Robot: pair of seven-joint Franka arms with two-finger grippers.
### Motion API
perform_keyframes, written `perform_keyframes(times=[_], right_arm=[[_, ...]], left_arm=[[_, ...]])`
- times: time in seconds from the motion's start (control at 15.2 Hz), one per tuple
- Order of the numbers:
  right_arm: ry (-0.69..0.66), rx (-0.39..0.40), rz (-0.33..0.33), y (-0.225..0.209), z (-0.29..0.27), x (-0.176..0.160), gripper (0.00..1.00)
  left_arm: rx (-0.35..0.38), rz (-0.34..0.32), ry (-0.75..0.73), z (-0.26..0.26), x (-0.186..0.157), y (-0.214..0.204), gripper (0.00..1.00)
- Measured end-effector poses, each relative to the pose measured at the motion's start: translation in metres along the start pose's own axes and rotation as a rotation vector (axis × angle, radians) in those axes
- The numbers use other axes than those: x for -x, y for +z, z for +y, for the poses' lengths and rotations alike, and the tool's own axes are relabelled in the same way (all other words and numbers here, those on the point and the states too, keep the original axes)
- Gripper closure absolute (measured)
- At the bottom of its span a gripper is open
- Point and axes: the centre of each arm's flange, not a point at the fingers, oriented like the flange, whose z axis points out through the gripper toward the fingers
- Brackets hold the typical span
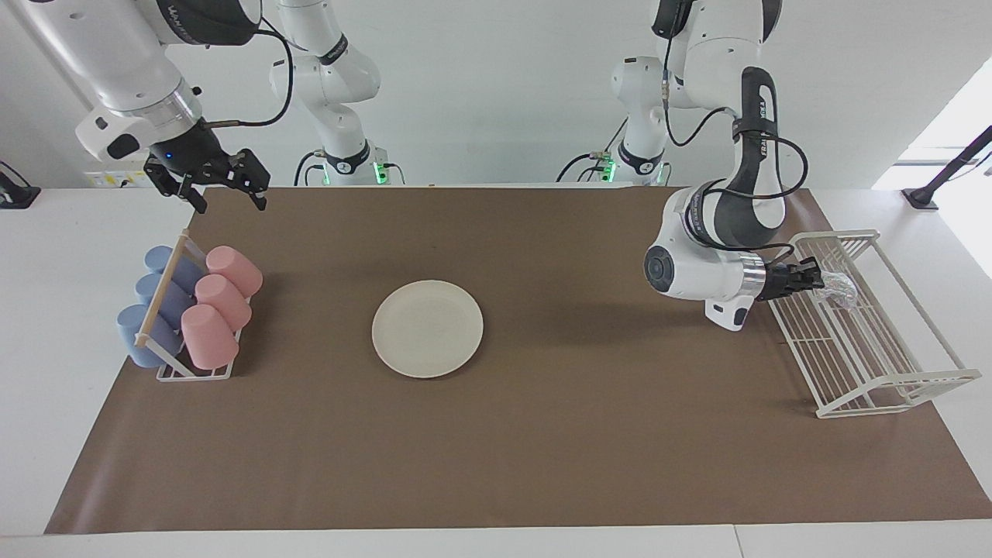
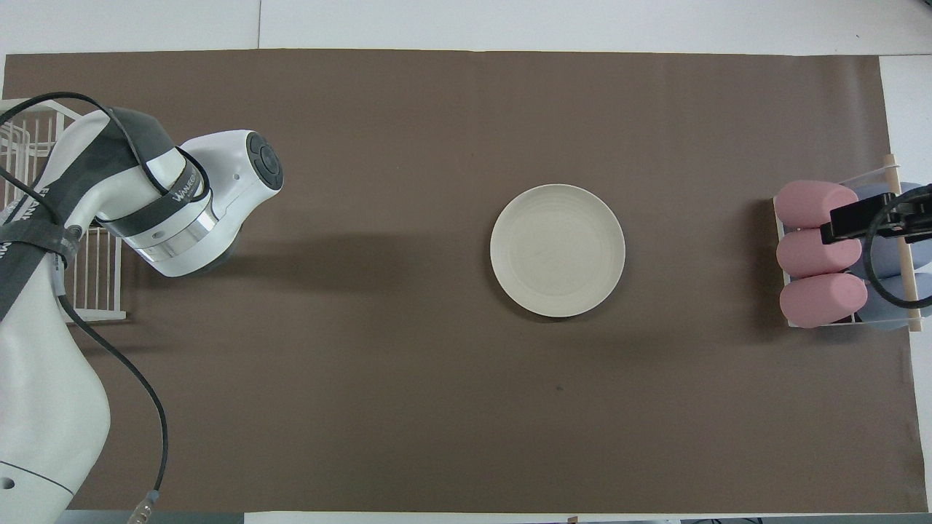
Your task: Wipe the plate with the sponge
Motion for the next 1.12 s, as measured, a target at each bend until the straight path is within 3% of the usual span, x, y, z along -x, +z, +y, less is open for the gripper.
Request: perform_keyframes(times=[0.39, 0.46, 0.99, 1.12], right_arm=[[0.000, 0.000, 0.000, 0.0000, -0.0003, 0.0000, 0.00], [0.000, 0.000, 0.000, 0.0000, -0.0002, 0.0000, 0.00], [-0.001, 0.000, 0.000, 0.0000, -0.0005, 0.0000, 0.00], [-0.001, 0.000, 0.000, 0.0001, -0.0006, 0.0000, 0.00]], left_arm=[[0.012, 0.004, -0.002, -0.0002, -0.0015, 0.0024, 0.96], [0.014, 0.006, -0.003, -0.0003, -0.0018, 0.0027, 0.89], [0.019, 0.008, -0.006, -0.0013, -0.0031, 0.0052, 0.01], [0.020, 0.009, -0.006, -0.0015, -0.0032, 0.0050, 0.00]])
